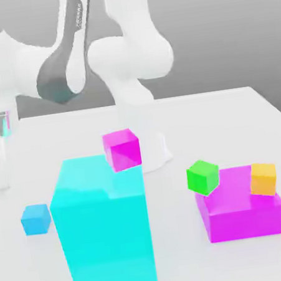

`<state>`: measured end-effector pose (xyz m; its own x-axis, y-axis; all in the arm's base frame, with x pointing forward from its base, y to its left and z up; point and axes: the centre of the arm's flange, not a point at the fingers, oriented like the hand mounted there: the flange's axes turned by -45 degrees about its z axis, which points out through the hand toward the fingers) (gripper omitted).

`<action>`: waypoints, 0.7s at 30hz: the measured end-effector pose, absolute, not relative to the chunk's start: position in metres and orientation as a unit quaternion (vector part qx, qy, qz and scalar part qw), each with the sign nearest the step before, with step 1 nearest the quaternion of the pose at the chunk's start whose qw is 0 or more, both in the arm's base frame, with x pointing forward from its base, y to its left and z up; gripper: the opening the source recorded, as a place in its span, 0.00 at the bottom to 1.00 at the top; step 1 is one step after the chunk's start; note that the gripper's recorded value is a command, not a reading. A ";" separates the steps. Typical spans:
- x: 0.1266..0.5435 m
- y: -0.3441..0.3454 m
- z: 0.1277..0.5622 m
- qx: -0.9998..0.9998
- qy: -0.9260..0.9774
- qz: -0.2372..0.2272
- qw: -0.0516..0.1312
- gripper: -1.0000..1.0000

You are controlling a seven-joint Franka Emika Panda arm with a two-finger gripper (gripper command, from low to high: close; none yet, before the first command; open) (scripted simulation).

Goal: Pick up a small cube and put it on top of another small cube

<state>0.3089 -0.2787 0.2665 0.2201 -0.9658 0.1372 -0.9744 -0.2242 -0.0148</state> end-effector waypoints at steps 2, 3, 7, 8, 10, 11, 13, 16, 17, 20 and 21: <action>0.287 -0.287 0.244 0.752 -0.657 0.040 0.027 0.50; 0.277 -0.289 0.234 0.738 -0.673 0.031 0.022 0.50; 0.248 -0.289 0.197 0.694 -0.720 0.004 0.002 0.50; 0.248 -0.288 0.191 0.693 -0.721 0.004 0.000 0.50; 0.249 -0.288 0.179 0.691 -0.723 0.004 -0.002 0.50; 0.249 -0.289 0.173 0.690 -0.724 0.004 -0.002 0.50; 0.249 -0.289 0.159 0.690 -0.724 0.004 -0.003 0.50; 0.247 -0.287 0.138 0.690 -0.723 0.002 -0.001 0.50; 0.246 -0.287 0.133 0.691 -0.723 0.001 0.000 0.00; 0.246 -0.287 0.133 0.691 -0.723 0.001 0.000 0.00; 0.246 -0.287 0.133 0.691 -0.723 0.001 0.000 0.00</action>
<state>0.2461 -0.2867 0.1327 -0.0457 -0.9990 0.0016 -0.9990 0.0457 -0.0024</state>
